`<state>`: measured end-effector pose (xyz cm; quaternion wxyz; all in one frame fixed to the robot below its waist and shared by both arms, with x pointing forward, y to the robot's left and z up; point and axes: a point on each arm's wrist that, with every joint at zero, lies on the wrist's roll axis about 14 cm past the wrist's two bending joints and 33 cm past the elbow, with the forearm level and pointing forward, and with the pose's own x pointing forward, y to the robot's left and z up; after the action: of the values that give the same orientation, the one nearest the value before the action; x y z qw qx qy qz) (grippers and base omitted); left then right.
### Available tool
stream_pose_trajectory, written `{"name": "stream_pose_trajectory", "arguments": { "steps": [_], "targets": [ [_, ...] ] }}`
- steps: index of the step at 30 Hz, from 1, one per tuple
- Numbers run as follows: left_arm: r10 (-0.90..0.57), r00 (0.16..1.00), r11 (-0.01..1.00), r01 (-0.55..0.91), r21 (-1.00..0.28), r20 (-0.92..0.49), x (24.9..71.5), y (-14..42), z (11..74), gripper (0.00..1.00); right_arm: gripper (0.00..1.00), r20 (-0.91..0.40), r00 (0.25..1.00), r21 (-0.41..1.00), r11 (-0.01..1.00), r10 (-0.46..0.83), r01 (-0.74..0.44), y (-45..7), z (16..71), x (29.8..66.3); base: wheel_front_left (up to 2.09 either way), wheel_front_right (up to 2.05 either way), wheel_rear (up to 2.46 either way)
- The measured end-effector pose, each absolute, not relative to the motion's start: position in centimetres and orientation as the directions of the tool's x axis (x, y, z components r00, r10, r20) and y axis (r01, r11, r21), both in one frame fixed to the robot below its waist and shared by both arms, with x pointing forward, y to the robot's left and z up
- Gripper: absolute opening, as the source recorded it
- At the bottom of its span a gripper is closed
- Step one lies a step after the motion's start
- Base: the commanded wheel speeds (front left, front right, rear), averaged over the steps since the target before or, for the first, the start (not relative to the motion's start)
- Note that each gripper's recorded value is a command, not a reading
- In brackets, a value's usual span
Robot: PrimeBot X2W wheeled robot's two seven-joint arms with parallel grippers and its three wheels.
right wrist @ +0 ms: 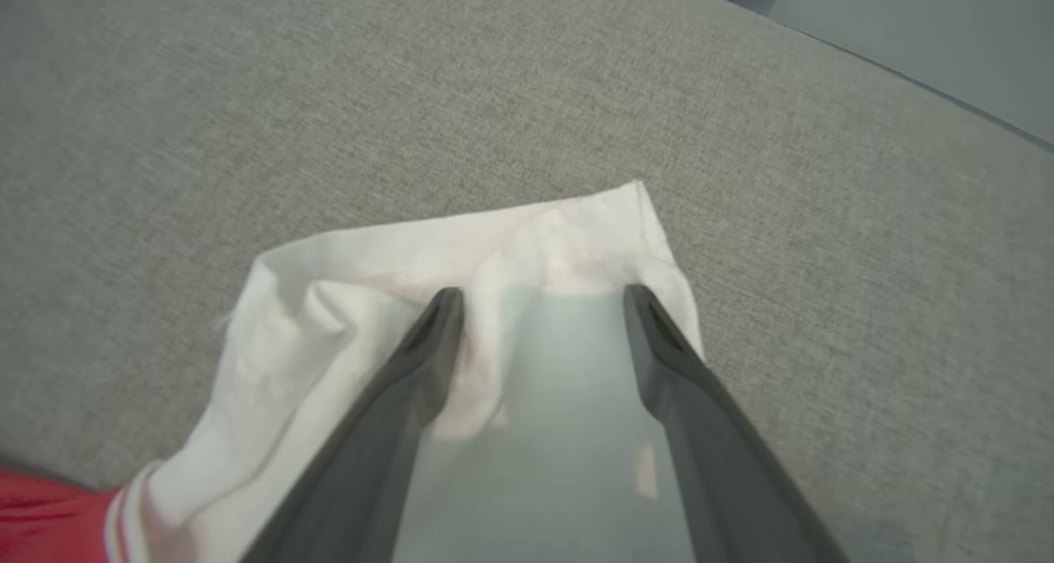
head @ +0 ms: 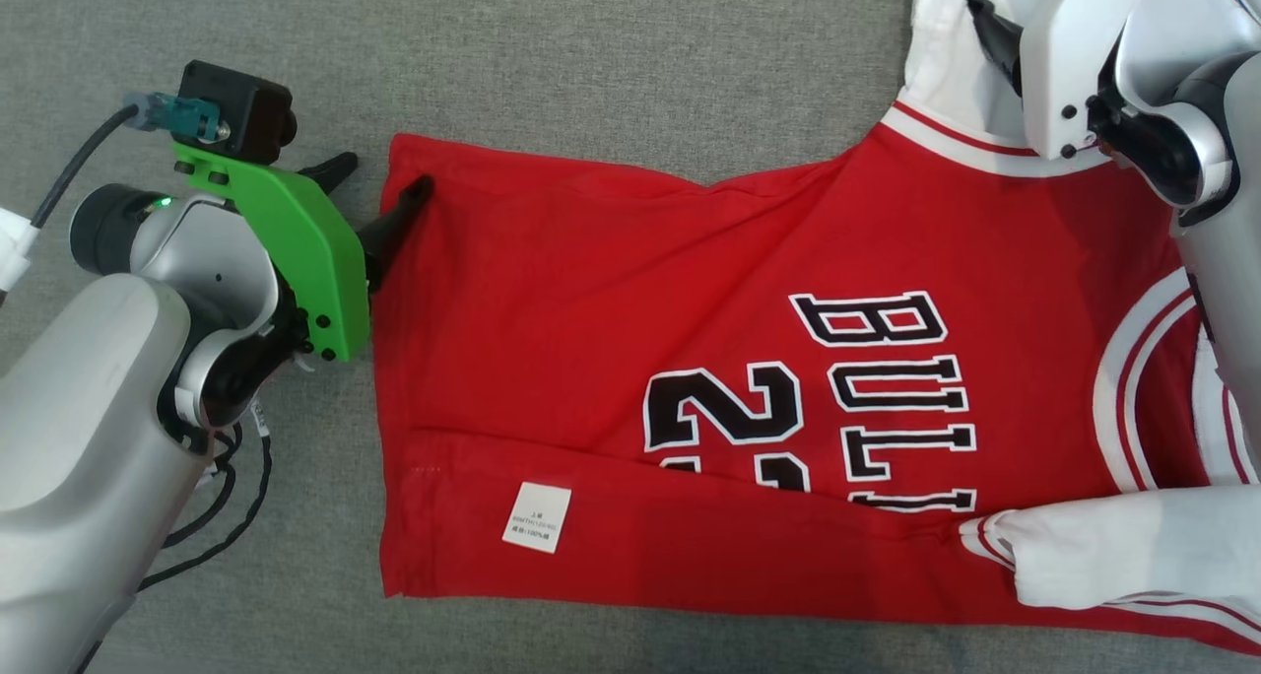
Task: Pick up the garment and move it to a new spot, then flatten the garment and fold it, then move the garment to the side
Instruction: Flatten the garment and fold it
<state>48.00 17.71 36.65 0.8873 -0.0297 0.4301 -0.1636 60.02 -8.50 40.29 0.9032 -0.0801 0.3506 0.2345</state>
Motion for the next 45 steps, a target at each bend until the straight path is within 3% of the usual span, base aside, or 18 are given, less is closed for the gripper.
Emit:
{"name": "stream_pose_trajectory", "arguments": {
  "steps": [15,27,30,31,32,33,35,36,37,45],
  "targets": [
    [-0.35,0.553,0.935,0.259,-0.243,-0.756,48.1,17.5,35.9,1.0,1.0,-0.662,0.674,-0.032,0.886,0.328,-0.463,-9.1,39.3,62.7,0.0,0.0,0.0],
    [-0.417,0.535,0.908,0.278,-0.314,-0.735,48.1,15.9,36.6,0.84,1.0,-0.702,0.647,-0.034,0.893,0.298,-0.449,-9.6,38.4,62.5,0.0,0.0,0.0],
    [-0.436,0.528,0.899,0.296,-0.324,-0.729,48.2,15.1,36.8,0.77,1.0,-0.703,0.647,-0.034,0.895,0.295,-0.444,-9.8,38.5,62.5,0.0,0.0,0.0],
    [-0.442,0.526,0.896,0.301,-0.327,-0.726,48.2,14.9,36.9,0.69,1.0,-0.702,0.648,-0.034,0.896,0.294,-0.443,-9.9,38.5,62.5,0.0,0.0,0.0],
    [-0.447,0.523,0.893,0.307,-0.329,-0.726,48.2,14.7,36.9,0.6,0.91,-0.703,0.648,-0.034,0.896,0.293,-0.442,-9.9,38.5,62.5,0.0,0.0,0.0],
    [-0.451,0.519,0.891,0.311,-0.331,-0.726,48.1,14.6,36.9,0.47,0.61,-0.705,0.647,-0.034,0.897,0.292,-0.441,-10.0,38.5,62.4,0.0,0.0,0.0],
    [-0.459,0.513,0.887,0.319,-0.335,-0.726,48.1,14.2,36.9,0.32,0.3,-0.708,0.643,-0.034,0.897,0.29,-0.442,-10.1,38.5,62.3,0.0,0.0,0.0],
    [-0.461,0.51,0.885,0.321,-0.336,-0.726,48.0,14.1,36.8,0.14,0.02,-0.711,0.639,-0.033,0.895,0.292,-0.445,-10.1,38.5,62.2,0.0,0.0,0.0],
    [-0.462,0.51,0.885,0.322,-0.337,-0.726,48.1,14.0,36.8,0.0,0.0,-0.711,0.638,-0.036,0.891,0.295,-0.452,-10.0,38.5,62.1,0.0,0.0,0.0],
    [-0.455,0.571,0.891,0.302,-0.34,-0.684,48.6,14.0,37.7,0.0,0.0,-0.651,0.663,0.048,0.892,0.369,-0.449,-9.4,39.9,61.5,0.0,0.0,0.0]
  ]
}}
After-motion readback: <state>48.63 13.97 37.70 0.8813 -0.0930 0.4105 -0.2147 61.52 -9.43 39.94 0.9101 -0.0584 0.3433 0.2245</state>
